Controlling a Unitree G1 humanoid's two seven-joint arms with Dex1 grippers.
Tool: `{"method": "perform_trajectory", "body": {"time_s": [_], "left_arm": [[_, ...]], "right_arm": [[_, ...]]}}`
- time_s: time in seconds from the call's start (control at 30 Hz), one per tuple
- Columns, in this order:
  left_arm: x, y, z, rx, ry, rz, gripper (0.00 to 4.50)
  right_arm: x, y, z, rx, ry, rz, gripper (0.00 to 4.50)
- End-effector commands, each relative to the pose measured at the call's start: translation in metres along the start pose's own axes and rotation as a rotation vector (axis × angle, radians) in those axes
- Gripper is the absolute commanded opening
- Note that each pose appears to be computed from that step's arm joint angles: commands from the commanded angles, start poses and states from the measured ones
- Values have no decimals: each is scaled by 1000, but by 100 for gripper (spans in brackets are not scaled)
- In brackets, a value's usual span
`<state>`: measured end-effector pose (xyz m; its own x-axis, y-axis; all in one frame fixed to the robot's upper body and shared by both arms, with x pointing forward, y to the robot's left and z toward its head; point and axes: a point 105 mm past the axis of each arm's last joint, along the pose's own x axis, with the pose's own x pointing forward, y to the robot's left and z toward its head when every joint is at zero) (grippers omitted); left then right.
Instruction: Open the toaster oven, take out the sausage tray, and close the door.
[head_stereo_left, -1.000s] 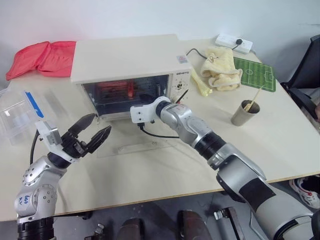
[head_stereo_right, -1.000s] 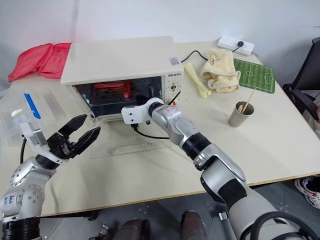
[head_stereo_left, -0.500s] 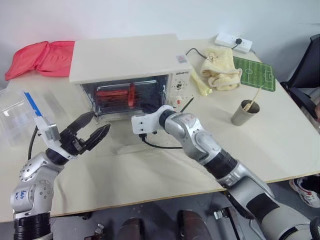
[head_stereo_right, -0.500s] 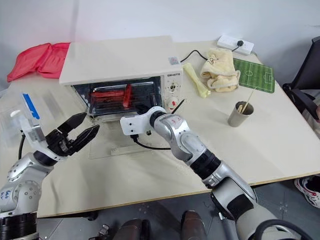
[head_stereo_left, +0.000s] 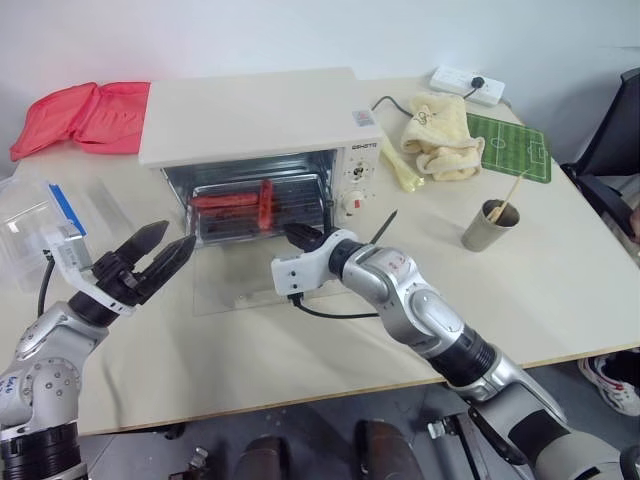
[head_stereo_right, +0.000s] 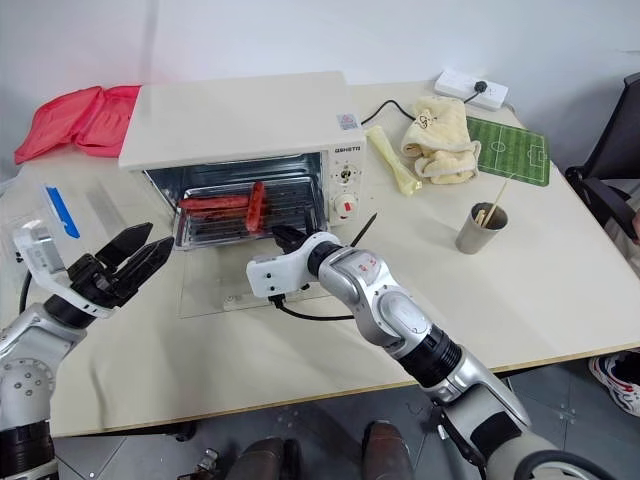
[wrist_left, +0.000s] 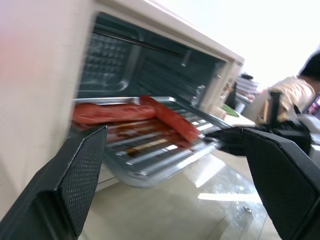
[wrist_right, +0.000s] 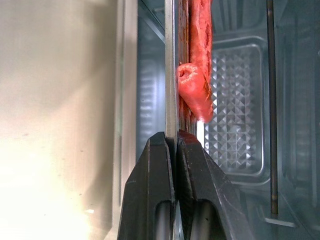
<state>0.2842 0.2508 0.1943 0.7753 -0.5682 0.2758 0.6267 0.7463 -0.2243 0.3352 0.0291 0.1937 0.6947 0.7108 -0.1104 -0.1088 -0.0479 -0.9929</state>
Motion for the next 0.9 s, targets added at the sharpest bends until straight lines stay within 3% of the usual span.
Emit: {"method": "perform_trajectory", "body": {"time_s": [0.03,0.67,0.9], "left_arm": [[-5,-4,4,-33,34,13,450],[-15,9,-4,-166,67,139,450],[-19,2,-18,-296,160,134,450]], "right_arm": [[-16,-28,29,-104,-125,-121,3],[-43,-22,15,-57,-129,-153,3],[-54,-16,14,-52,-169,-118,3]]}}
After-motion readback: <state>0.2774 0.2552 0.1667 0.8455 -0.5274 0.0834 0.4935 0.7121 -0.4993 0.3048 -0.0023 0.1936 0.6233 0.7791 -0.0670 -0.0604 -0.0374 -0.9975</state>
